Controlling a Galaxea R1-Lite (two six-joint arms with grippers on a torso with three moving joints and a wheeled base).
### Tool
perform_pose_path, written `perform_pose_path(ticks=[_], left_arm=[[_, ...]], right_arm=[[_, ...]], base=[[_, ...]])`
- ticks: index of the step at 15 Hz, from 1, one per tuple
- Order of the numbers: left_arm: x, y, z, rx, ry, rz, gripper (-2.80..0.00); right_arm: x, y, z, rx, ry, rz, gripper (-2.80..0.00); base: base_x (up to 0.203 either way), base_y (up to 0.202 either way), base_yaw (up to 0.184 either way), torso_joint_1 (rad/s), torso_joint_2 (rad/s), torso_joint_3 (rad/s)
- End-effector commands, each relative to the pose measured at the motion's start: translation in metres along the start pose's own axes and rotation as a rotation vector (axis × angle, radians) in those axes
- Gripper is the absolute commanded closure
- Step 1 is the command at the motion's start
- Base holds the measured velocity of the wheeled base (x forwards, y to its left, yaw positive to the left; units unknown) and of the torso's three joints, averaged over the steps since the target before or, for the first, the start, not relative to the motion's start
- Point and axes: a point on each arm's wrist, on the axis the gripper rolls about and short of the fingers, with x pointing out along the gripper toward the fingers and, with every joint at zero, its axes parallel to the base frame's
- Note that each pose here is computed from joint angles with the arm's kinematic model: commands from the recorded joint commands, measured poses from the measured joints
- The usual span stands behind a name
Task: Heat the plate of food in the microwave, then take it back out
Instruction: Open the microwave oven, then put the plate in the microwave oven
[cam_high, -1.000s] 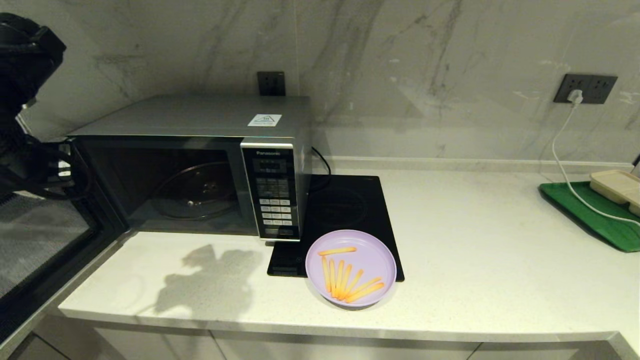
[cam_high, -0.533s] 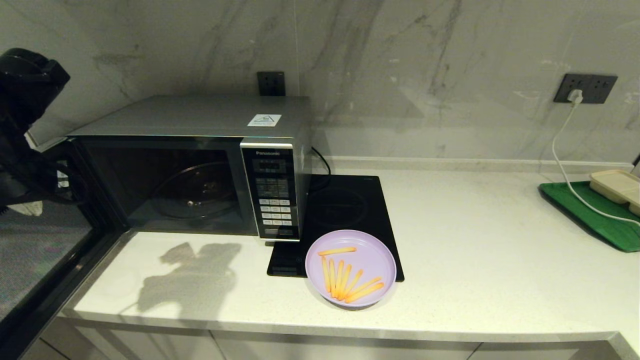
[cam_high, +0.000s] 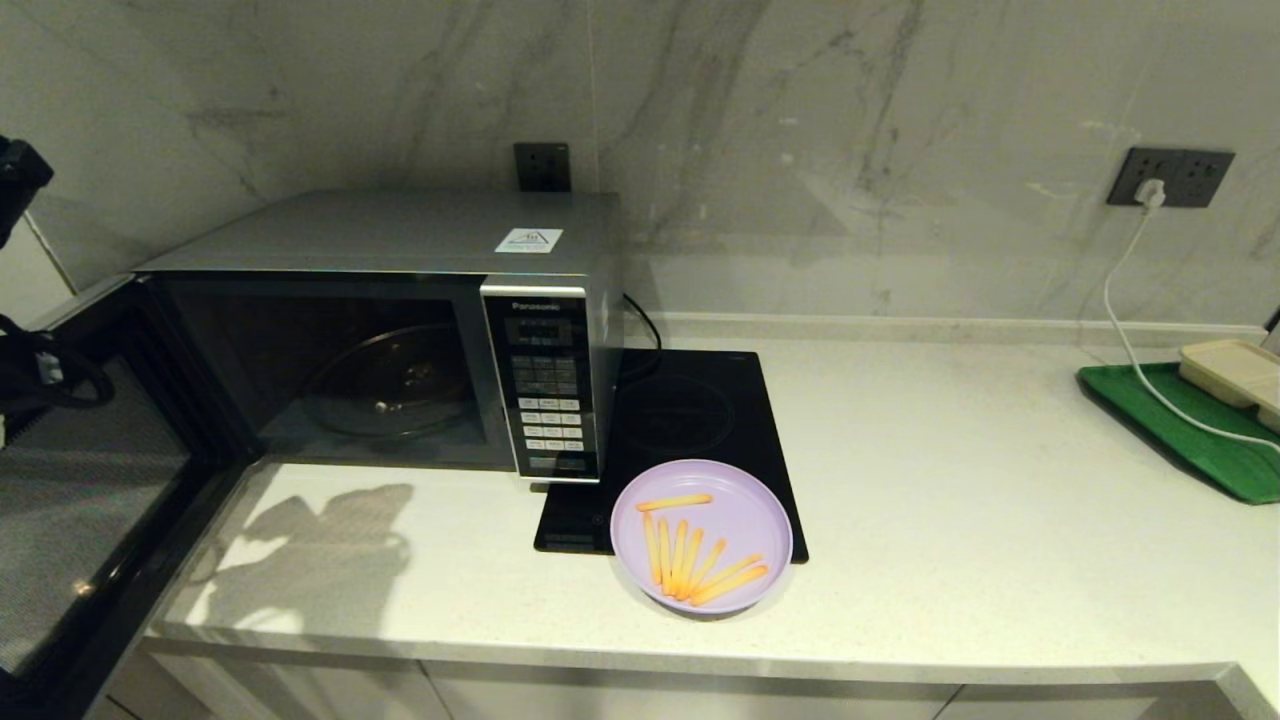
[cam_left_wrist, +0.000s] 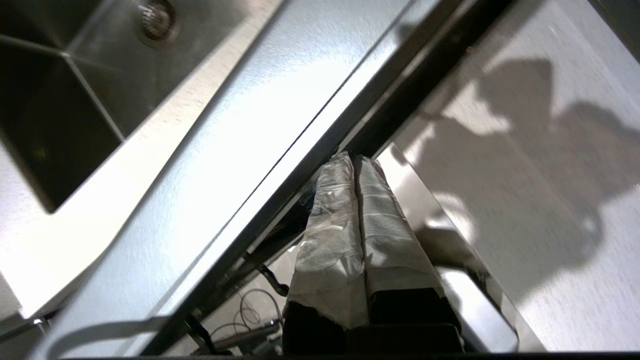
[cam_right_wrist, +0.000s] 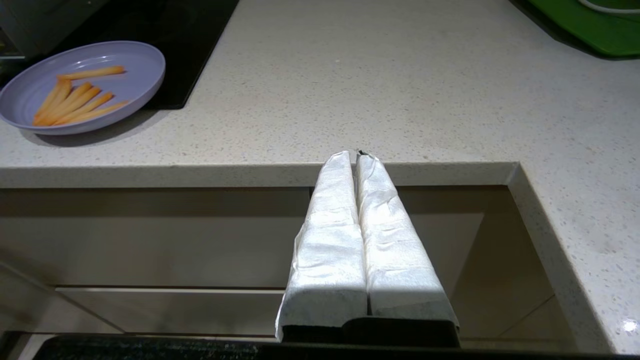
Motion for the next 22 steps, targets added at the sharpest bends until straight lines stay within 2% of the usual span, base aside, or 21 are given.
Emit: perform_pose_path(ticks=[1, 4, 9, 18, 20, 22], left_arm=[[0.009, 0.011, 0.007, -0.032, -0.001, 0.035, 0.00], [0.021, 0.019, 0.023, -0.038, -0.065, 0.044, 0.00], [0.023, 0.013, 0.023, -0.015, -0.068, 0.029, 0.00], [0.023, 0.009, 0.024, -0.009, -0.074, 0.016, 0.00], [0.011, 0.004, 0.019, 0.012, -0.071, -0.081, 0.00], [-0.012, -0.009, 0.008, 0.088, -0.059, -0.269, 0.00]], right_arm=[[0.000, 0.000, 0.000, 0.001, 0.001, 0.000, 0.00], [0.000, 0.000, 0.000, 0.001, 0.000, 0.000, 0.00], [0.000, 0.000, 0.000, 0.001, 0.001, 0.000, 0.00], [0.000, 0.000, 0.000, 0.001, 0.000, 0.000, 0.00], [0.000, 0.000, 0.000, 0.001, 0.001, 0.000, 0.00], [0.000, 0.000, 0.000, 0.001, 0.000, 0.000, 0.00]], base=[[0.000, 0.000, 0.000, 0.000, 0.00, 0.000], [0.000, 0.000, 0.000, 0.000, 0.00, 0.000], [0.000, 0.000, 0.000, 0.000, 0.00, 0.000], [0.000, 0.000, 0.000, 0.000, 0.00, 0.000], [0.000, 0.000, 0.000, 0.000, 0.00, 0.000], [0.000, 0.000, 0.000, 0.000, 0.00, 0.000]])
